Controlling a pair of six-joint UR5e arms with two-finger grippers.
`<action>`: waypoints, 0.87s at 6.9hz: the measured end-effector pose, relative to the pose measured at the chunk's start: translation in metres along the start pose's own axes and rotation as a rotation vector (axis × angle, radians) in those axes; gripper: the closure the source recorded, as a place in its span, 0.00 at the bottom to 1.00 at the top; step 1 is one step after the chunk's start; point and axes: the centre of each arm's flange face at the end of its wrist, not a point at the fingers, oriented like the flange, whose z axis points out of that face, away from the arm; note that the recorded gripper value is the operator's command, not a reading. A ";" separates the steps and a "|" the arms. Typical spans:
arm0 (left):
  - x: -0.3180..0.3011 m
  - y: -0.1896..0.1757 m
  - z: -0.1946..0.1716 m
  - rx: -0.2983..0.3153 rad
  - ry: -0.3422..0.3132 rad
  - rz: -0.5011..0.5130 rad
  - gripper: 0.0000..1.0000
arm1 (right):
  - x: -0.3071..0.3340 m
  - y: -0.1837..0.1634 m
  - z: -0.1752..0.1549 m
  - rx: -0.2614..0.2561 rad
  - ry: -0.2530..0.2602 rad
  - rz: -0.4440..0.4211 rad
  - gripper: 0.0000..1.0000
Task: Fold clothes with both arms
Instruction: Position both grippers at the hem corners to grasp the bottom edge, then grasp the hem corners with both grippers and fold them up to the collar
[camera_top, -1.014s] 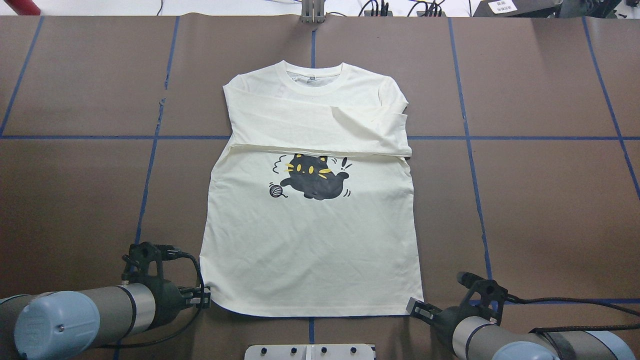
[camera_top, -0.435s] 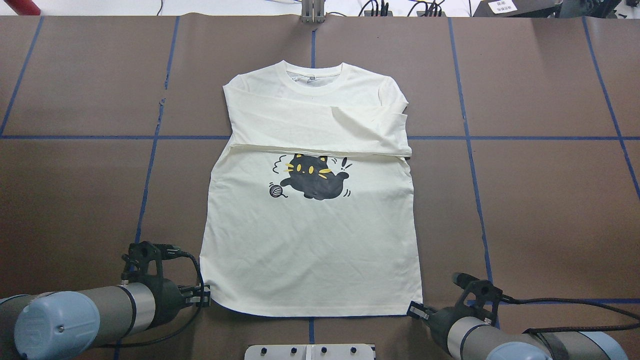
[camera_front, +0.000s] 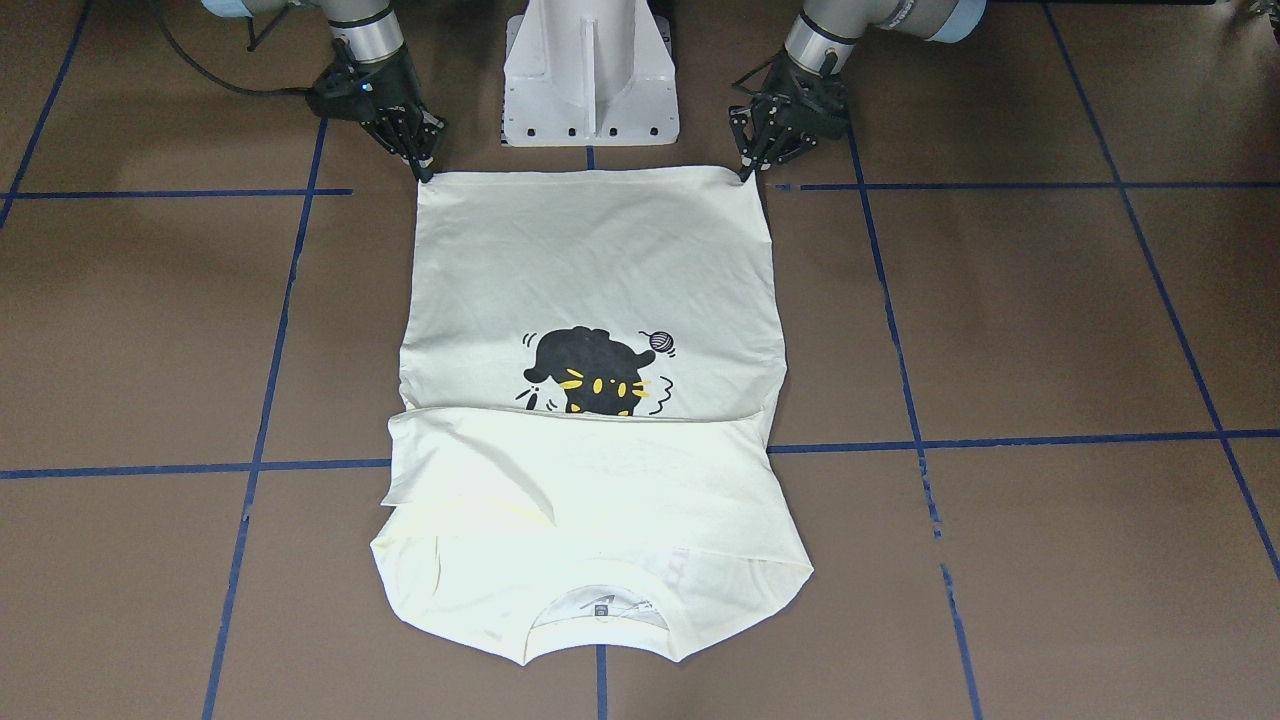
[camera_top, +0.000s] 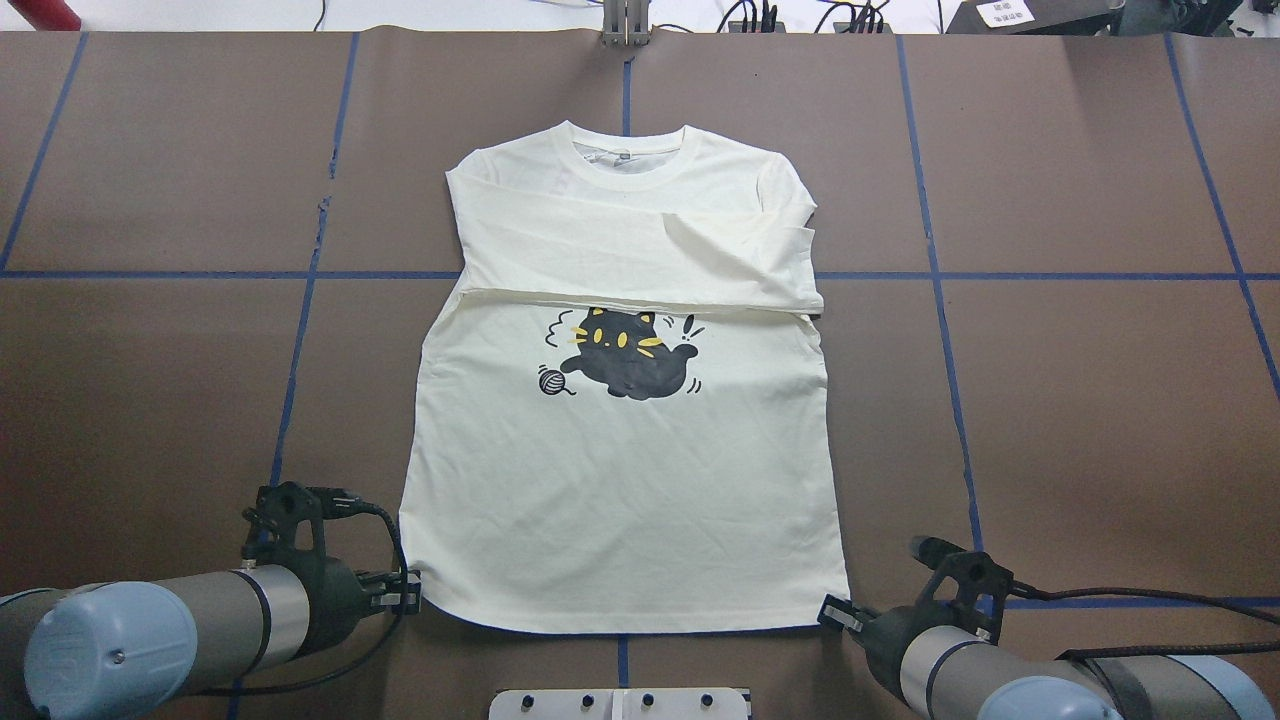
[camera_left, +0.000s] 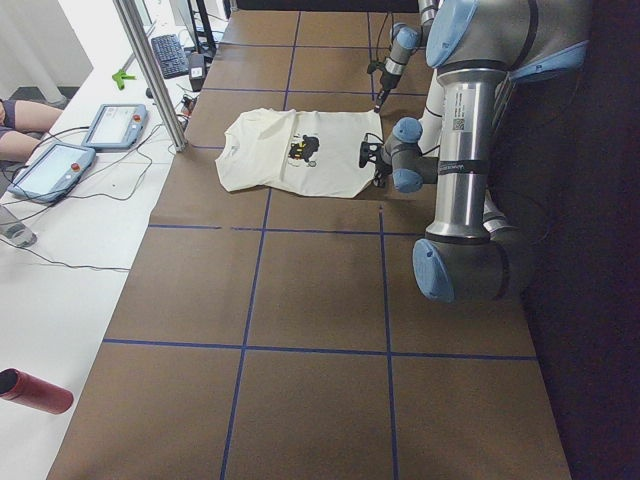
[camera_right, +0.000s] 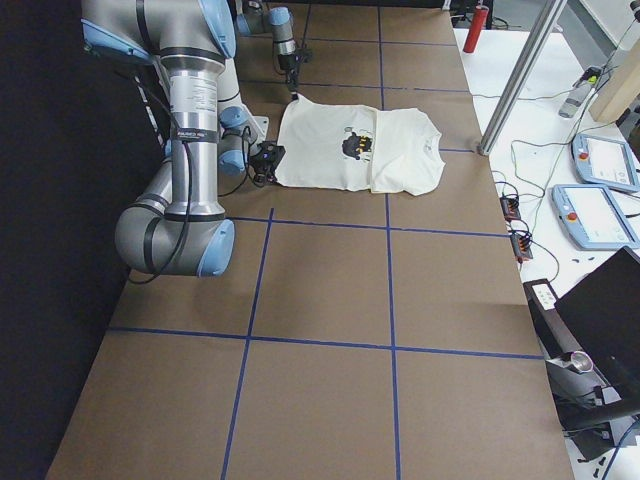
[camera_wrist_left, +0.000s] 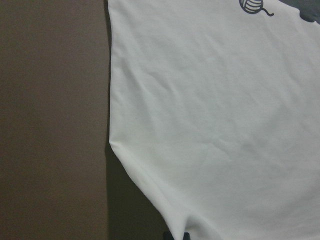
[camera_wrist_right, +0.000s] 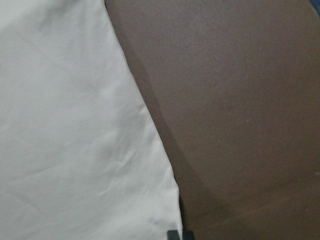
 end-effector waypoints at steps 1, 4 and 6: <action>0.012 -0.002 -0.021 -0.022 -0.012 0.003 1.00 | -0.013 -0.007 -0.034 -0.010 0.005 0.001 1.00; 0.061 -0.007 -0.150 -0.166 -0.049 0.005 1.00 | -0.043 -0.039 -0.178 -0.113 0.018 0.025 1.00; 0.071 -0.015 -0.183 -0.195 -0.042 0.003 1.00 | -0.054 -0.064 -0.211 -0.142 0.026 0.045 1.00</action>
